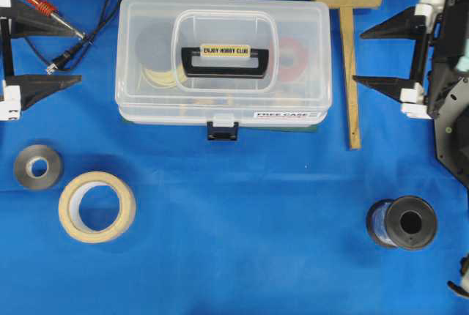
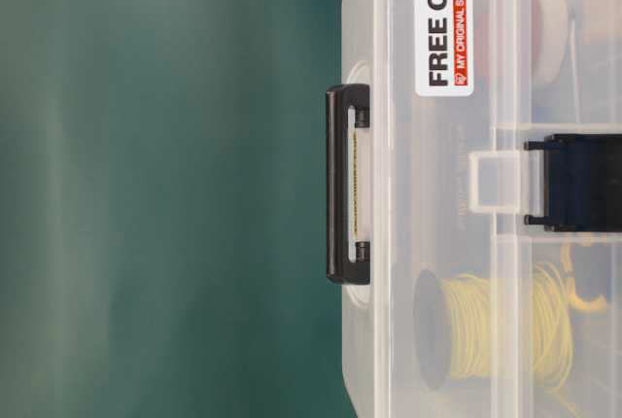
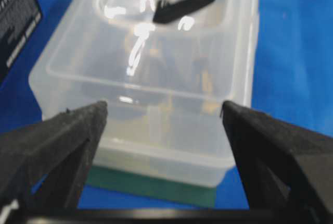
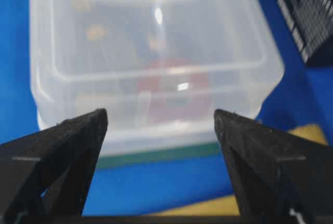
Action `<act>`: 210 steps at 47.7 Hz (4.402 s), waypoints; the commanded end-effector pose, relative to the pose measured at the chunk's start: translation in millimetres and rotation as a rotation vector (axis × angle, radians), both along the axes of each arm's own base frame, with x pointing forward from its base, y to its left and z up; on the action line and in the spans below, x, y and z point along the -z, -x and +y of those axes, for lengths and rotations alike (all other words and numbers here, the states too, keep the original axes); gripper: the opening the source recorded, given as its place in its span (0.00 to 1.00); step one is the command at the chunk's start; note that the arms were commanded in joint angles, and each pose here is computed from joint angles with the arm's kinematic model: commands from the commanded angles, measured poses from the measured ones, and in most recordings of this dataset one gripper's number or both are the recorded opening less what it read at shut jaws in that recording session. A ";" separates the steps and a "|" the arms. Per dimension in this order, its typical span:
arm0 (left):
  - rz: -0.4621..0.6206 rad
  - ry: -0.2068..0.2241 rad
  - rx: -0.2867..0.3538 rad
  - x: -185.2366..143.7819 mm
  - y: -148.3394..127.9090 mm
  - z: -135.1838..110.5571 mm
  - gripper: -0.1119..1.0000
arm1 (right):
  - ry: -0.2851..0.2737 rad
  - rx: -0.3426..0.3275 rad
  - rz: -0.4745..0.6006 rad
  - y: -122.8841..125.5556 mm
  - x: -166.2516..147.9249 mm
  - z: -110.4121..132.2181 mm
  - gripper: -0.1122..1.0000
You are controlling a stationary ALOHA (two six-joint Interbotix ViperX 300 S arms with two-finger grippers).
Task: Open the tool box with both arms.
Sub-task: 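Move both grippers inward to the left and right sides of the box lid, then grip the lid edges with both grippers and lift the lid upward, then swing the lid back away from the front with both grippers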
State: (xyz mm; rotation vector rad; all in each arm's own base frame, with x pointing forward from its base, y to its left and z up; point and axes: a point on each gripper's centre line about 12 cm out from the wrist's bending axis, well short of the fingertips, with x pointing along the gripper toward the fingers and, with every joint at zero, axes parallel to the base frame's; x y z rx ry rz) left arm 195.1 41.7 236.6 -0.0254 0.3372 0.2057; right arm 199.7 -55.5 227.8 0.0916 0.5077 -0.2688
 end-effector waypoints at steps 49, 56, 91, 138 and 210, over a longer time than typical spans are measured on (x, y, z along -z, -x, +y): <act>0.083 0.017 -0.039 42.8 -39.5 17.2 0.90 | -0.025 0.042 0.079 -47.1 27.8 -23.8 0.82; 0.061 0.010 -0.039 39.3 -41.5 17.7 0.90 | -0.019 0.041 0.057 -49.0 24.7 -24.1 0.82; 0.103 0.019 -0.042 38.9 -59.5 23.3 0.90 | -0.002 0.033 0.006 -53.6 9.2 -23.4 0.82; -0.037 -0.019 -0.144 3.1 -45.0 46.4 0.90 | 0.038 0.042 -0.129 -33.4 -35.4 -19.8 0.82; -0.096 -0.053 -0.425 -17.4 -47.9 136.0 0.90 | 0.081 0.344 -0.144 -41.6 -32.7 -116.2 0.82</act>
